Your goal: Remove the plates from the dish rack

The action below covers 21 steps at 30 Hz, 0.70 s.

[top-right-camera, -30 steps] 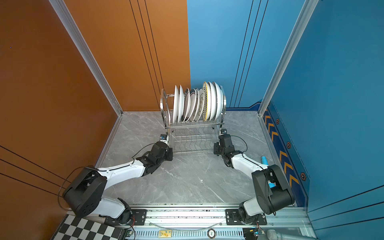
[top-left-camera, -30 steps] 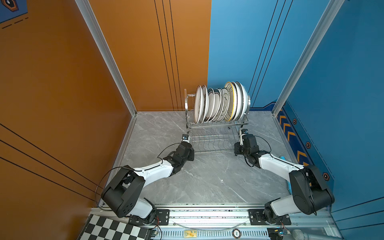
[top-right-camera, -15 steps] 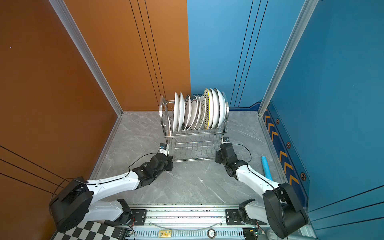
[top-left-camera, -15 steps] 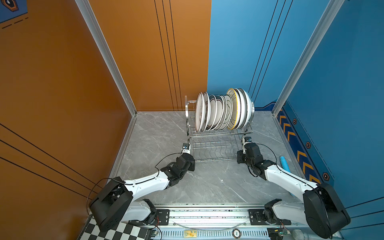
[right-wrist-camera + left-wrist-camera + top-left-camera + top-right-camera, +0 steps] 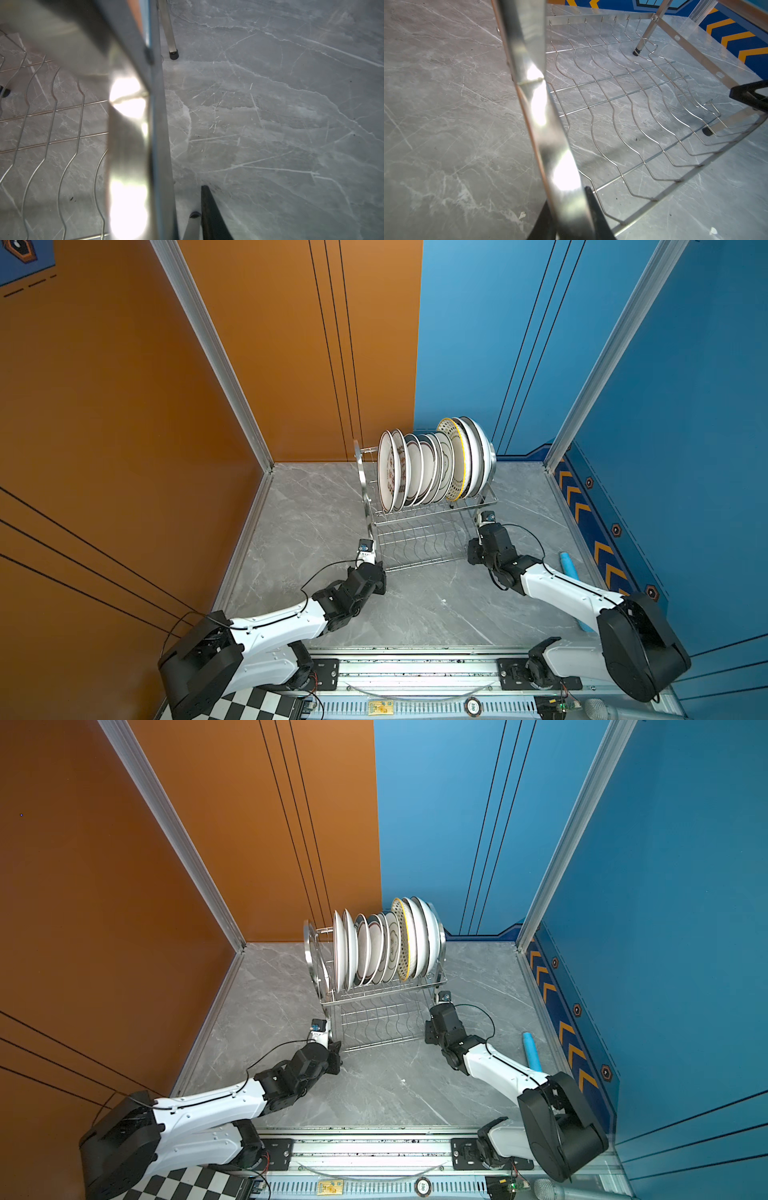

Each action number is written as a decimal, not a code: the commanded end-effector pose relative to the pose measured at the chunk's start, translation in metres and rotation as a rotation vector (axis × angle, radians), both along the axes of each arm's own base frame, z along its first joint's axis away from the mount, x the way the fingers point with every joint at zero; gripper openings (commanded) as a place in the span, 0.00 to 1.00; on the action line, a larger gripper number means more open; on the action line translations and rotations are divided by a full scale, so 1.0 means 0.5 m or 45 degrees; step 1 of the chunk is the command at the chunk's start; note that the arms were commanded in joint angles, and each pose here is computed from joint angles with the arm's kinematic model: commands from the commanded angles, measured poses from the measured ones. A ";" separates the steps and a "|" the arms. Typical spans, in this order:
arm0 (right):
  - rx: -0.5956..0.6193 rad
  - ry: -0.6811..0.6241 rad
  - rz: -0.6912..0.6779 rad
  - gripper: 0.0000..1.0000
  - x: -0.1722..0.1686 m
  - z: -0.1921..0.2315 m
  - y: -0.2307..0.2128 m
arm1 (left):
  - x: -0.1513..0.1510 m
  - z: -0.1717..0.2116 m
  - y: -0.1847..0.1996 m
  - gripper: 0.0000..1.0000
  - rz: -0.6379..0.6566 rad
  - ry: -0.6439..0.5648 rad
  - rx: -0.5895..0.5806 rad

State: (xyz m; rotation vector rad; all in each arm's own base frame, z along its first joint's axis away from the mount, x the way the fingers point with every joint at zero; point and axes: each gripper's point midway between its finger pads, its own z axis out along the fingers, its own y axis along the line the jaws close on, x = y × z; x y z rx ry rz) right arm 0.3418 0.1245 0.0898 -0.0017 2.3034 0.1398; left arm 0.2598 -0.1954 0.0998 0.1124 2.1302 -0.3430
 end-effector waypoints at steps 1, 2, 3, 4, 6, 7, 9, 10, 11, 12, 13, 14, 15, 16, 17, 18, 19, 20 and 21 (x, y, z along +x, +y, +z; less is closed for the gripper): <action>0.276 0.113 0.063 0.17 0.002 -0.018 0.095 | -0.082 -0.109 0.032 0.02 -0.026 0.259 0.074; 0.273 0.123 0.080 0.17 0.006 -0.019 0.104 | -0.083 -0.109 0.037 0.02 -0.013 0.253 0.072; 0.263 0.129 0.088 0.17 0.011 -0.020 0.109 | -0.083 -0.110 0.042 0.02 -0.001 0.252 0.077; 0.257 0.136 0.092 0.17 0.015 -0.022 0.113 | -0.083 -0.109 0.046 0.02 0.005 0.248 0.080; 0.254 0.136 0.101 0.18 0.025 -0.023 0.121 | -0.083 -0.109 0.052 0.02 0.021 0.244 0.092; 0.250 0.140 0.104 0.18 0.030 -0.025 0.124 | -0.083 -0.109 0.052 0.02 0.018 0.244 0.096; 0.245 0.140 0.110 0.18 0.039 -0.027 0.129 | -0.082 -0.109 0.050 0.02 0.016 0.245 0.097; 0.242 0.139 0.109 0.19 0.045 -0.027 0.131 | -0.082 -0.110 0.049 0.02 0.014 0.249 0.097; 0.237 0.142 0.109 0.19 0.051 -0.027 0.132 | -0.082 -0.111 0.048 0.02 0.014 0.252 0.099; 0.236 0.138 0.110 0.20 0.059 -0.025 0.135 | -0.083 -0.115 0.048 0.02 0.015 0.256 0.105; 0.234 0.137 0.114 0.20 0.064 -0.024 0.138 | -0.082 -0.116 0.050 0.02 0.023 0.258 0.106; 0.238 0.135 0.119 0.20 0.070 -0.023 0.143 | -0.082 -0.120 0.053 0.02 0.034 0.262 0.112; 0.241 0.136 0.124 0.20 0.075 -0.023 0.147 | -0.081 -0.121 0.054 0.03 0.040 0.261 0.110; 0.244 0.138 0.132 0.20 0.080 -0.024 0.153 | -0.081 -0.122 0.054 0.03 0.042 0.262 0.114; 0.245 0.142 0.135 0.20 0.084 -0.025 0.157 | -0.080 -0.123 0.055 0.03 0.045 0.262 0.116; 0.248 0.143 0.143 0.20 0.087 -0.026 0.164 | -0.080 -0.122 0.054 0.03 0.045 0.262 0.120; 0.248 0.145 0.144 0.20 0.089 -0.028 0.167 | -0.078 -0.123 0.056 0.03 0.053 0.262 0.126; 0.244 0.142 0.143 0.20 0.093 -0.029 0.169 | -0.076 -0.122 0.057 0.05 0.059 0.259 0.130; 0.246 0.140 0.144 0.20 0.096 -0.030 0.171 | -0.075 -0.123 0.059 0.06 0.065 0.257 0.140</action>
